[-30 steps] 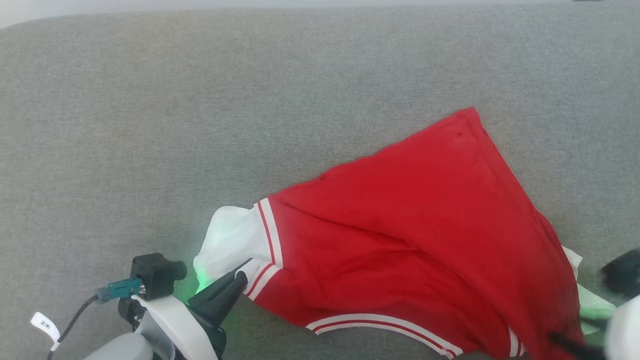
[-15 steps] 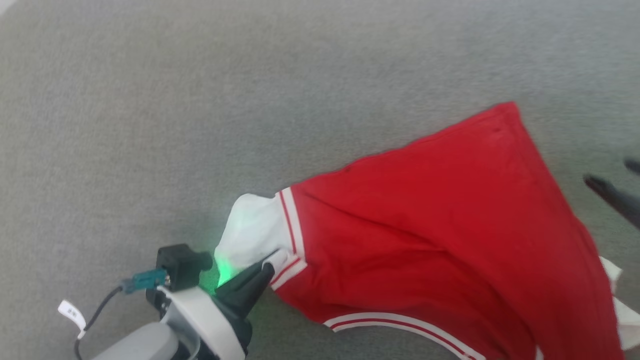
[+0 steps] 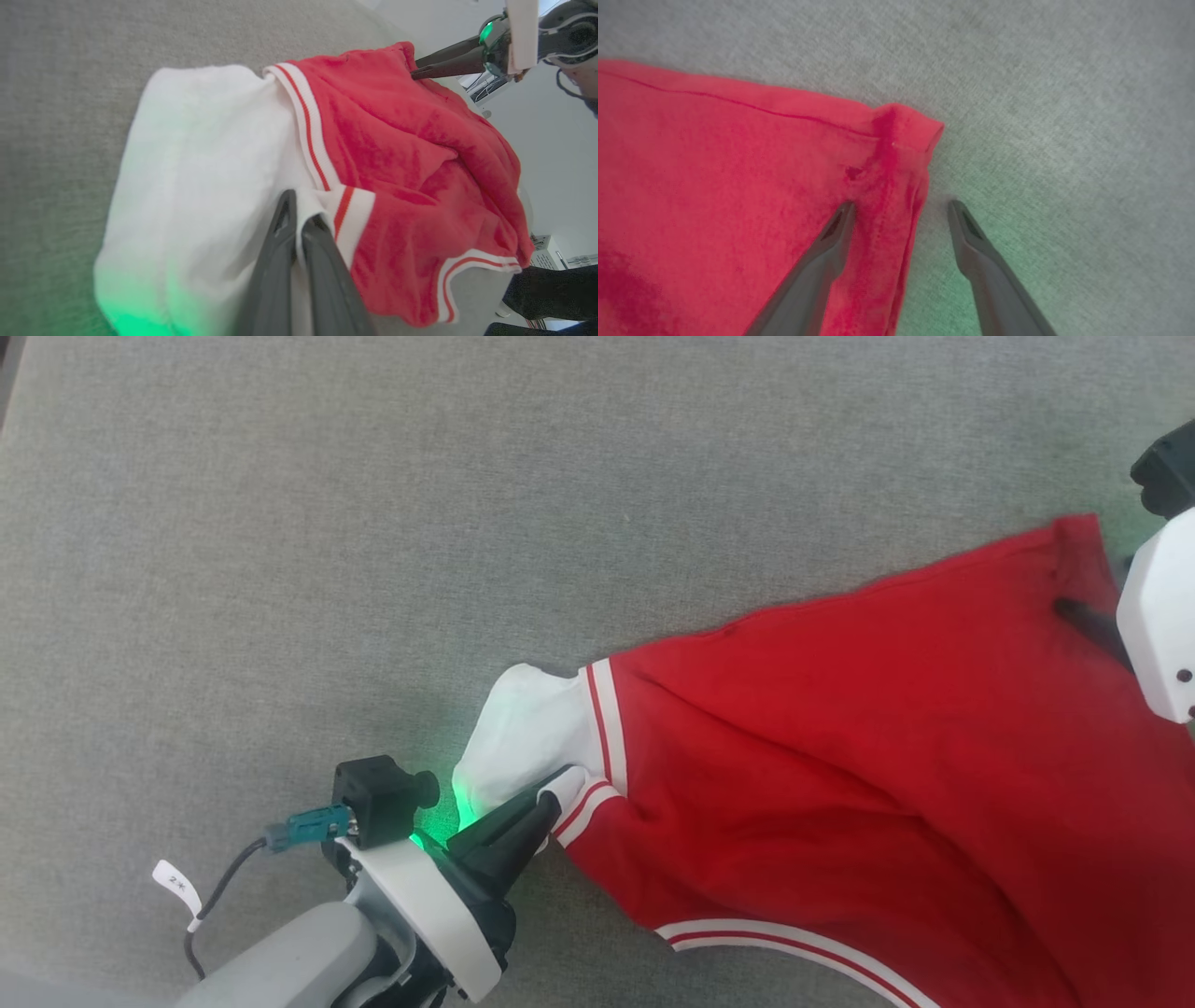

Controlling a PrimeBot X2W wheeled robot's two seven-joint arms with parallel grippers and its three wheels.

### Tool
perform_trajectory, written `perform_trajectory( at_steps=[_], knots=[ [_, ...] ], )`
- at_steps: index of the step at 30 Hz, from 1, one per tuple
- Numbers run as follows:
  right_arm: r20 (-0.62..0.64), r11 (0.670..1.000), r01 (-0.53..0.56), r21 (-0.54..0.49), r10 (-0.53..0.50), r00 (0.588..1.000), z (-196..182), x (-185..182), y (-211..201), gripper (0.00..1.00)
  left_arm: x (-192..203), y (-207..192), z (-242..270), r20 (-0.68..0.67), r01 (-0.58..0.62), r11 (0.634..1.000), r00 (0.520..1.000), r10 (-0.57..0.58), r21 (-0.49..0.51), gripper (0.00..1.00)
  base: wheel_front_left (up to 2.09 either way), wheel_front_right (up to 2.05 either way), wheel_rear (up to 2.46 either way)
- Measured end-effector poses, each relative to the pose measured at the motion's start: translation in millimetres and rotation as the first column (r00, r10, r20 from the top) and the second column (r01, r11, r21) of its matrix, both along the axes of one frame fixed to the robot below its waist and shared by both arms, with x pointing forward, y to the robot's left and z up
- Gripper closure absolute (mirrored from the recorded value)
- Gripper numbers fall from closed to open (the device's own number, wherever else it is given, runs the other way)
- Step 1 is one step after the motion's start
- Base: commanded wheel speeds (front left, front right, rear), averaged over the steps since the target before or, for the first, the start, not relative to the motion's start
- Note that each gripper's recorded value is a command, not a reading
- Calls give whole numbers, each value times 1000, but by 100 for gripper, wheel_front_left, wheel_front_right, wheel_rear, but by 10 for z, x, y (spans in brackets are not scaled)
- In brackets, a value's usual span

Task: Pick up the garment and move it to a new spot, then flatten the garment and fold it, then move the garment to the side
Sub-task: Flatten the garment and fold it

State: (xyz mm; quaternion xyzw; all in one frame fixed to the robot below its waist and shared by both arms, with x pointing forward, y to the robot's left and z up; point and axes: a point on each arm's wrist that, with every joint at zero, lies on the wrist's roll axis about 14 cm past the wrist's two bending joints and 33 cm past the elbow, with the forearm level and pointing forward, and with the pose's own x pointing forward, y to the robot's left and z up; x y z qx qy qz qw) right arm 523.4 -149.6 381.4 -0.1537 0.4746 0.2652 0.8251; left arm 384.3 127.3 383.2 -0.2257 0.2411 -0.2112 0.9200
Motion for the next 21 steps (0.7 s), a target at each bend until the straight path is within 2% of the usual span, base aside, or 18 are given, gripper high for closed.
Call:
perform_trajectory(
  at_steps=[1,2,3,5,9,13,17,21],
  knots=[
    [-10,1000,-4,1,4,1000,-31,-6,4,0,0,9,-1,-1,-5,1000,1000,5,0,100,0,0,0],
    [-15,1000,-8,1,8,1000,-40,-3,10,36,1,15,1,0,-8,1000,1000,8,0,100,0,0,0],
    [-14,1000,-11,3,11,1000,-40,-2,11,60,4,20,3,1,-10,1000,1000,10,0,100,0,0,0],
    [-12,1000,-1,20,1,1000,-41,0,9,98,4,30,3,1,-14,1000,1000,14,1,100,0,0,0],
    [43,992,60,112,-65,997,70,97,15,100,65,64,52,23,-23,1000,999,22,6,100,0,0,0],
    [141,965,166,202,-197,970,285,325,-153,100,236,134,164,79,-22,999,997,20,33,100,0,0,0],
    [234,912,269,310,-347,908,586,582,-353,100,589,109,462,179,-6,1000,984,2,25,100,0,0,0],
    [325,823,358,442,-519,791,981,898,-648,100,1085,110,904,282,-8,1000,959,14,-23,100,0,0,0]
  ],
)
